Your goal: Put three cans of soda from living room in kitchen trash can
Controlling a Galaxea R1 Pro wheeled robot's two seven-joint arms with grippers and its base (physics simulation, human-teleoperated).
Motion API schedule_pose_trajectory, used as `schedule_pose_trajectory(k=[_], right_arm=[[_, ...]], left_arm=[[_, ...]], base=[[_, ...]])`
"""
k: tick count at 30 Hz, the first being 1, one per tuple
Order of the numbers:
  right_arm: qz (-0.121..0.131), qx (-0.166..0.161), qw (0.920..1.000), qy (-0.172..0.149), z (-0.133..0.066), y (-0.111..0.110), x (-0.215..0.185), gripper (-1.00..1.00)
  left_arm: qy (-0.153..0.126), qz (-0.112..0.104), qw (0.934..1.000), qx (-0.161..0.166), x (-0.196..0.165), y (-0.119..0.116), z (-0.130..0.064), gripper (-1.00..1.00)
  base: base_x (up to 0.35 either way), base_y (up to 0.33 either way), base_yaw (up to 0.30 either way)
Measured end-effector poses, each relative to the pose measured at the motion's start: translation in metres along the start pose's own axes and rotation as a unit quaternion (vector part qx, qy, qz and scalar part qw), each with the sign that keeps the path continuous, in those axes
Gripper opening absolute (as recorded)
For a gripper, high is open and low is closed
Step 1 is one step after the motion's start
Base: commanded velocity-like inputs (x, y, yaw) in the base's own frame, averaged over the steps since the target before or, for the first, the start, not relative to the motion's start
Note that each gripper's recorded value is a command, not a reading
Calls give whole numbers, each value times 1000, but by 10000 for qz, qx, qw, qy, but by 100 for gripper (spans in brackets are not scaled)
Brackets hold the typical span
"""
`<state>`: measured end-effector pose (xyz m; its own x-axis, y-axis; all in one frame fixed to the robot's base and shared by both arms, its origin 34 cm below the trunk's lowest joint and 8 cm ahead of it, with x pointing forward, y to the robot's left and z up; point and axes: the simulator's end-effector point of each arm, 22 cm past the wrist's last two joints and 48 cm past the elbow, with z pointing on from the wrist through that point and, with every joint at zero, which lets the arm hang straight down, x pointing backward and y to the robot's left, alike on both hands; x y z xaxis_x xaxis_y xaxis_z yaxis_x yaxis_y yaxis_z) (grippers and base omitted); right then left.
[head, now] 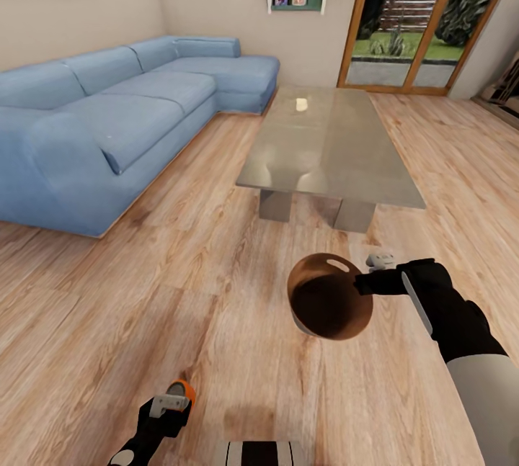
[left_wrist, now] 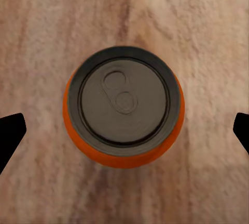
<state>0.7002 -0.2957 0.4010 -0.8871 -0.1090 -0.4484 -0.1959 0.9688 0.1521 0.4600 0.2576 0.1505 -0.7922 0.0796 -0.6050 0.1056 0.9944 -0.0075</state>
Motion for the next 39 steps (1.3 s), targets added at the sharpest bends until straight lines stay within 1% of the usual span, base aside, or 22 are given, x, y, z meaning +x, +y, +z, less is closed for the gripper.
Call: schedule_pose_trajectory(k=[4,10,21,34,39], right_arm=[[-50,40,10000,-54,-2,-1,-4,-100],[-83,13,9999,-141,-6,3,-10,-100],[-94,32,9999,-142,-6,2,-10,-100],[-33,0,9999,117,22,-2,11,-100],[-26,-23,9999,111,22,-1,11,-100]], left_arm=[[10,-1,10000,3,1,0,0,100],[16,-1,10000,8,1,0,0,100],[15,-1,10000,8,1,0,0,100],[278,-23,9996,33,29,-3,5,100],[266,-26,9996,29,28,-2,6,100]], base=[[47,0,0],[166,0,0],[20,0,0],[1,0,0],[0,0,0]])
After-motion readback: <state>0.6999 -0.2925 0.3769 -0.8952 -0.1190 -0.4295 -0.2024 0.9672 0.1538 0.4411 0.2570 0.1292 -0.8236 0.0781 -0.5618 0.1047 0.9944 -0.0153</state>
